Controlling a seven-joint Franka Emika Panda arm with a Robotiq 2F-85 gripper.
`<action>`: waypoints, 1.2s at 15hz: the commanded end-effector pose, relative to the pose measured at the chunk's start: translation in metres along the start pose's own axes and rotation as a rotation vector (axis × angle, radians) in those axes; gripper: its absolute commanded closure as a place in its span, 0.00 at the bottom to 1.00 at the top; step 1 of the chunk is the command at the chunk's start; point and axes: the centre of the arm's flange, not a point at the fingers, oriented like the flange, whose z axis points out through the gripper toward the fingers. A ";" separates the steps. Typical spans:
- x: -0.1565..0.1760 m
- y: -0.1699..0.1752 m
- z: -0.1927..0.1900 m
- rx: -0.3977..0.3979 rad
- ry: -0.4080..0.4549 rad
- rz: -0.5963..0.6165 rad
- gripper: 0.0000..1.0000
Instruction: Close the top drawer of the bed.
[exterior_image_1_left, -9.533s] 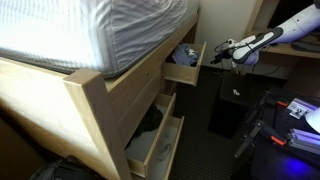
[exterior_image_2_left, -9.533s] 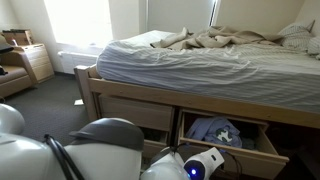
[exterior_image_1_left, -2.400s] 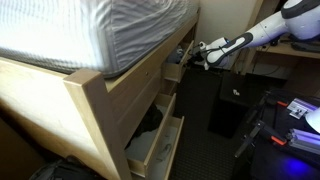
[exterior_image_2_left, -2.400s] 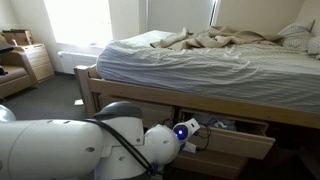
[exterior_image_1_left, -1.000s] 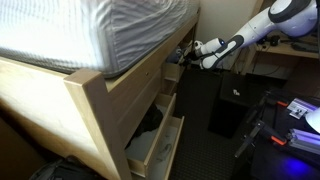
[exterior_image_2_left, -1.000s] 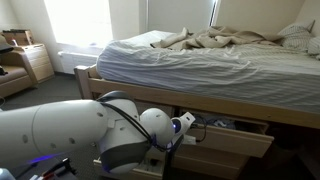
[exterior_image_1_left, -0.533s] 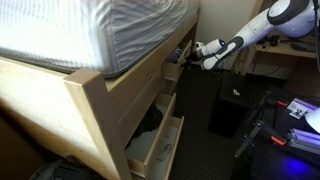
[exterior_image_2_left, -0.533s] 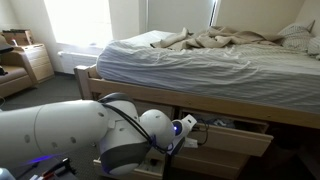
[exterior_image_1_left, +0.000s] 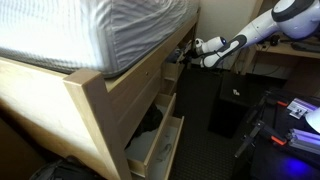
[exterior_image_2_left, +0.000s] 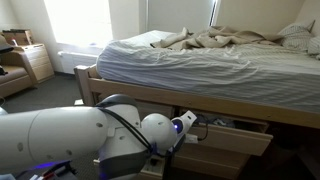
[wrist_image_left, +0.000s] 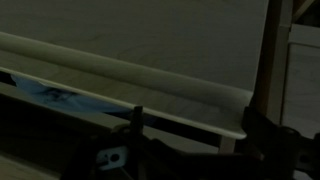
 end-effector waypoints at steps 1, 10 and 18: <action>0.006 -0.008 -0.012 0.072 0.067 0.008 0.00; 0.000 -0.022 0.002 0.076 0.013 0.018 0.00; -0.028 -0.026 0.003 0.086 -0.077 0.020 0.00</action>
